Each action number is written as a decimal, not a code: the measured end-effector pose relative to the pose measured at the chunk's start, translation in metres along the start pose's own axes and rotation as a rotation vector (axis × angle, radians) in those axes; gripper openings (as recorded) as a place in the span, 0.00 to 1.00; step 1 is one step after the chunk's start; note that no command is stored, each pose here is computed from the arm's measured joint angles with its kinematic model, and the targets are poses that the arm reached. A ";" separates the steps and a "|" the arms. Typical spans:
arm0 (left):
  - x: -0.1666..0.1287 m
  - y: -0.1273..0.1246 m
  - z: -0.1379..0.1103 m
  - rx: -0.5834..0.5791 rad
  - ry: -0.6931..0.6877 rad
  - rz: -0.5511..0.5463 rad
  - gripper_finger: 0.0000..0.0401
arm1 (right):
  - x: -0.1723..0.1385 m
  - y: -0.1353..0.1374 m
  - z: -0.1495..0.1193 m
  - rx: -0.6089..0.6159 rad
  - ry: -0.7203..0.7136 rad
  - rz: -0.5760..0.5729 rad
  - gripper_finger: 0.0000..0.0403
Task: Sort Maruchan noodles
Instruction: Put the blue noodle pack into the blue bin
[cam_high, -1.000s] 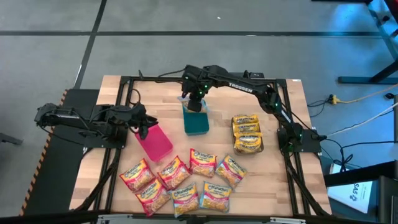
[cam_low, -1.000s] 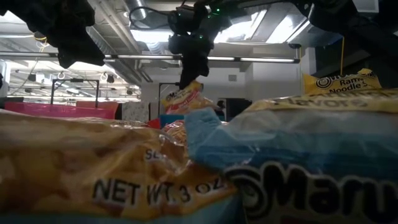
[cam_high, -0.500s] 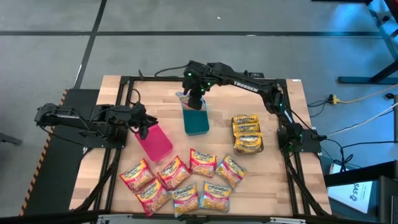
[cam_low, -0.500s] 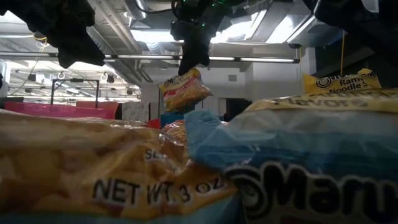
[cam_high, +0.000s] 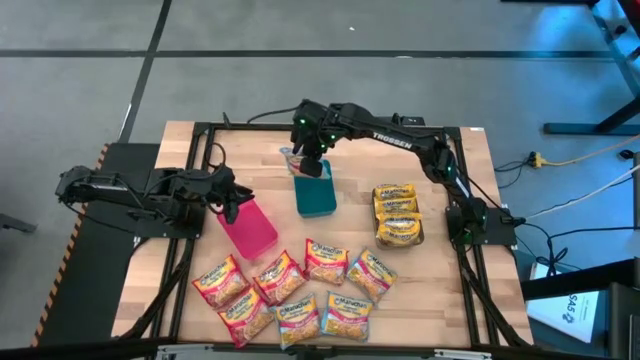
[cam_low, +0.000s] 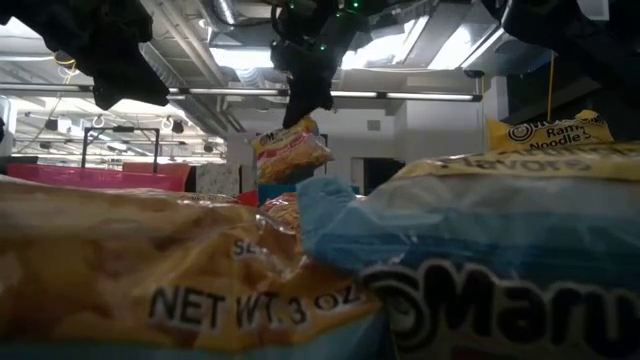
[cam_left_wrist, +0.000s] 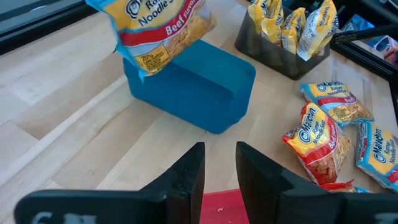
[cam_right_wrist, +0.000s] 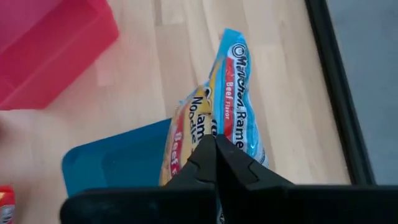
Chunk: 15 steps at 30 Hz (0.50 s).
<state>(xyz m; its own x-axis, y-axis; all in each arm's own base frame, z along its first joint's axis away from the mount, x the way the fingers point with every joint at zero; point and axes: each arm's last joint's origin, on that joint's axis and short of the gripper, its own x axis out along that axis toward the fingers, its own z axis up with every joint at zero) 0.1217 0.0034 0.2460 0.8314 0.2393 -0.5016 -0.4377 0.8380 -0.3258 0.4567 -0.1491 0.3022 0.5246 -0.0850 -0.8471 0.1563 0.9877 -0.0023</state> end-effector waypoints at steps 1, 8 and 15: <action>0.000 0.000 0.000 0.000 0.000 0.000 0.21 | 0.002 0.000 -0.001 0.001 0.007 -0.003 0.00; 0.000 0.000 0.000 0.000 0.000 0.000 0.21 | 0.019 -0.007 -0.011 0.018 0.074 0.002 0.00; 0.000 0.000 0.000 -0.002 0.000 0.000 0.21 | 0.057 -0.008 -0.032 0.028 0.200 -0.004 0.00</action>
<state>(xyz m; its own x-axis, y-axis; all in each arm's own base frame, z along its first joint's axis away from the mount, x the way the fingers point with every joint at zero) 0.1217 0.0034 0.2460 0.8317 0.2390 -0.5012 -0.4379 0.8373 -0.3273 0.4589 -0.1575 0.2371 0.3479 -0.0586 -0.9357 0.1827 0.9831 0.0063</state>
